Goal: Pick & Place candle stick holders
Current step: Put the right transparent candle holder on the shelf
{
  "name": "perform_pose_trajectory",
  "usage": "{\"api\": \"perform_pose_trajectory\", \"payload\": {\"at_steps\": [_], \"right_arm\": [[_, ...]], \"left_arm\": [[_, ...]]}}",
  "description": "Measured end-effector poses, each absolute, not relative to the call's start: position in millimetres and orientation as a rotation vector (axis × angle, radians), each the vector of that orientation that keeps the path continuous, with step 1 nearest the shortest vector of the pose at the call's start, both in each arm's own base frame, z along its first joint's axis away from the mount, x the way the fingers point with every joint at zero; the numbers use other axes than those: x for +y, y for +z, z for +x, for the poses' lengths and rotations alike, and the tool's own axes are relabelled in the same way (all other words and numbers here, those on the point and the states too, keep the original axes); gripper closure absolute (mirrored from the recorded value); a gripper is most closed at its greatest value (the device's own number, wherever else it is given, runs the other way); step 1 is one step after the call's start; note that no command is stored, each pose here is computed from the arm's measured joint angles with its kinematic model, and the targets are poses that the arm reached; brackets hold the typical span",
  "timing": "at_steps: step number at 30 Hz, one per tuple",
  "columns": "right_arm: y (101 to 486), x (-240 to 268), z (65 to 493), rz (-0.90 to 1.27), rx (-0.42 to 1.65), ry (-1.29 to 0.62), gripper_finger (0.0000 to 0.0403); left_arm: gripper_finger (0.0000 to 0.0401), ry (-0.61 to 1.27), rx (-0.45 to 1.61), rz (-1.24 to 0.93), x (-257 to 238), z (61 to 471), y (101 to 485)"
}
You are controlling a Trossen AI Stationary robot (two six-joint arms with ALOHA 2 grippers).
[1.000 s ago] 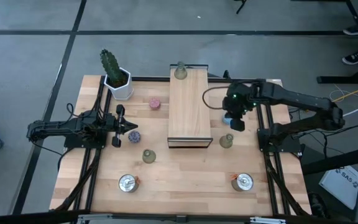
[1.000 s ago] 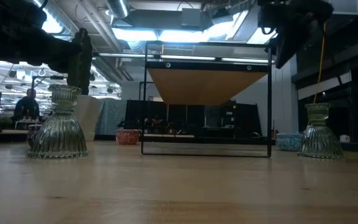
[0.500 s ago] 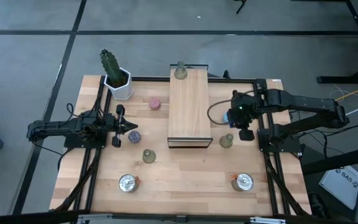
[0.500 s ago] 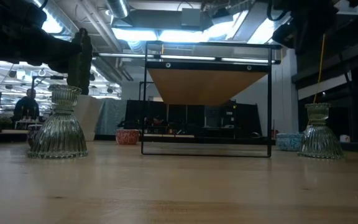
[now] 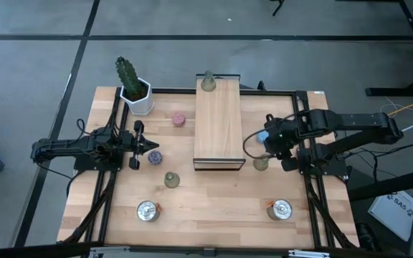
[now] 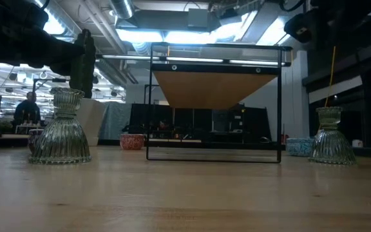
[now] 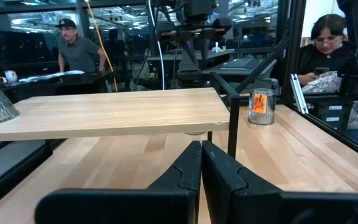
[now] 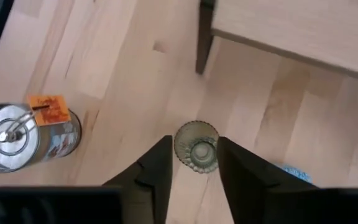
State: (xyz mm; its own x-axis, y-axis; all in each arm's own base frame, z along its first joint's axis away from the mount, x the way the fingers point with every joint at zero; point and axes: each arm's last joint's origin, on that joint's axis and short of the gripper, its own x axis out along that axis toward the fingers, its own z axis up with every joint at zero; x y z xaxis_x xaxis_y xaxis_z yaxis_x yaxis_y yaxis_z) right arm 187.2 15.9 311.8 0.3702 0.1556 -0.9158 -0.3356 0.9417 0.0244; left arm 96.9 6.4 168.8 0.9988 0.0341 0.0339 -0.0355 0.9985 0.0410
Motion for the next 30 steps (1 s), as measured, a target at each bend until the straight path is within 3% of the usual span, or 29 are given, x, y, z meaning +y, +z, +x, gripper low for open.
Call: {"api": "perform_pose_trajectory", "payload": {"at_steps": [7,30], "right_arm": [[291,20,185,-0.179,1.209,0.337,0.0229],[251,17,183,-0.113,1.297,0.152,0.0104]], "left_arm": [[0.0395,0.035,-0.033,0.042,6,97,169],[0.0395,0.035,-0.033,0.042,6,97,169]]}}
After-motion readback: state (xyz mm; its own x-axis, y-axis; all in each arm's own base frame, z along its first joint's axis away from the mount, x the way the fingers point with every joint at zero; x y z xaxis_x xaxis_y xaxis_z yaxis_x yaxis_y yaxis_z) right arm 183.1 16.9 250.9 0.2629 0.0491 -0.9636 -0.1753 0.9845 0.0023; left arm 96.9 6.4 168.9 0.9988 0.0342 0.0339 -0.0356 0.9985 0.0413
